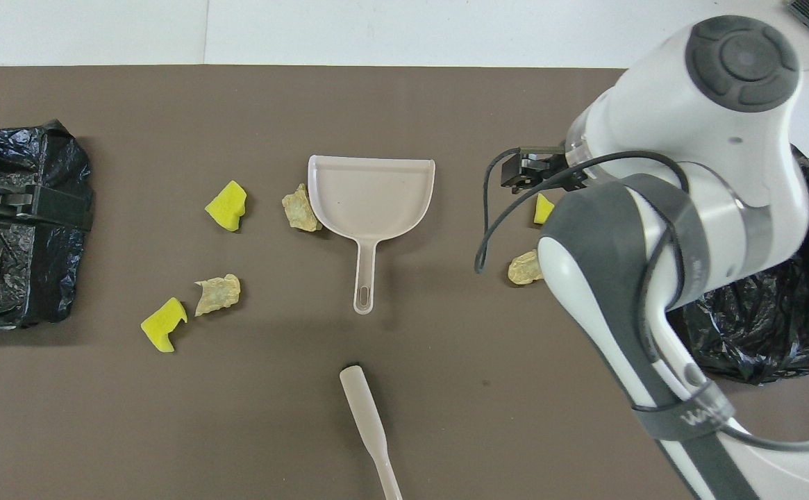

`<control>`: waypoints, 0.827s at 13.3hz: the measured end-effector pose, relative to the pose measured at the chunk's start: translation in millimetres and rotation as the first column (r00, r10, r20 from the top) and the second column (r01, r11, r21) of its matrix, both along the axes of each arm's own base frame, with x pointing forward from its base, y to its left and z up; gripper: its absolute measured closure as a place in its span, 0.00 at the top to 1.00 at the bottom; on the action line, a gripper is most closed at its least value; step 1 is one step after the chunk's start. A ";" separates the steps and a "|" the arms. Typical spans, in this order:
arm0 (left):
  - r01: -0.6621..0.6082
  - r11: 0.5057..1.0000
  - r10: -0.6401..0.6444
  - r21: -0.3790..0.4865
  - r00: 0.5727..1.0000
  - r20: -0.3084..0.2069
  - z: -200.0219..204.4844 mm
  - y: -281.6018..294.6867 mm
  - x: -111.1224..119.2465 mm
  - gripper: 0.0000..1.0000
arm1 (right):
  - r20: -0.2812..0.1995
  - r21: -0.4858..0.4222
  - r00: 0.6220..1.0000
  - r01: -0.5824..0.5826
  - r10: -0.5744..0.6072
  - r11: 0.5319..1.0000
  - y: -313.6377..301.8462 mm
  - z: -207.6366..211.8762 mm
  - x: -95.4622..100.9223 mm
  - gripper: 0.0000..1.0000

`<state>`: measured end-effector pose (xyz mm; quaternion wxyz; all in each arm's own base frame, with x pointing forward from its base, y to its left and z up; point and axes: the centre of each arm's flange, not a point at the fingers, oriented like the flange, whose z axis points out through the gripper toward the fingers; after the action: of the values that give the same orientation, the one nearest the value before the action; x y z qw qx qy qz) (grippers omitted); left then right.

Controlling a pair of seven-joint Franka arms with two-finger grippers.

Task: Sweep and dump trash in bin
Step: 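Reach the right gripper to the dustpan handle and grasp it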

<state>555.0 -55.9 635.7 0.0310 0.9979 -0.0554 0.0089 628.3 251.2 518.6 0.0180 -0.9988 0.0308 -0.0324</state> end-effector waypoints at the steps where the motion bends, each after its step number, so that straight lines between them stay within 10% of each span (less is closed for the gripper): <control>1: 0.000 1.000 0.000 0.000 1.000 0.000 0.0 -0.1 0.0 1.00 | -0.005 0.004 1.000 0.007 -0.007 1.000 18.5 -7.8 -3.0 1.00; 11: -0.004 1.000 0.004 0.000 1.000 -0.012 1.8 4.0 -5.1 1.00 | 0.019 0.063 0.999 0.034 -0.036 0.997 168.7 -131.6 -27.6 1.00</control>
<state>549.9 -51.8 637.5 0.0312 0.9981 -0.0531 0.0027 600.7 419.8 387.0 0.0488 -0.9967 0.0492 -0.0419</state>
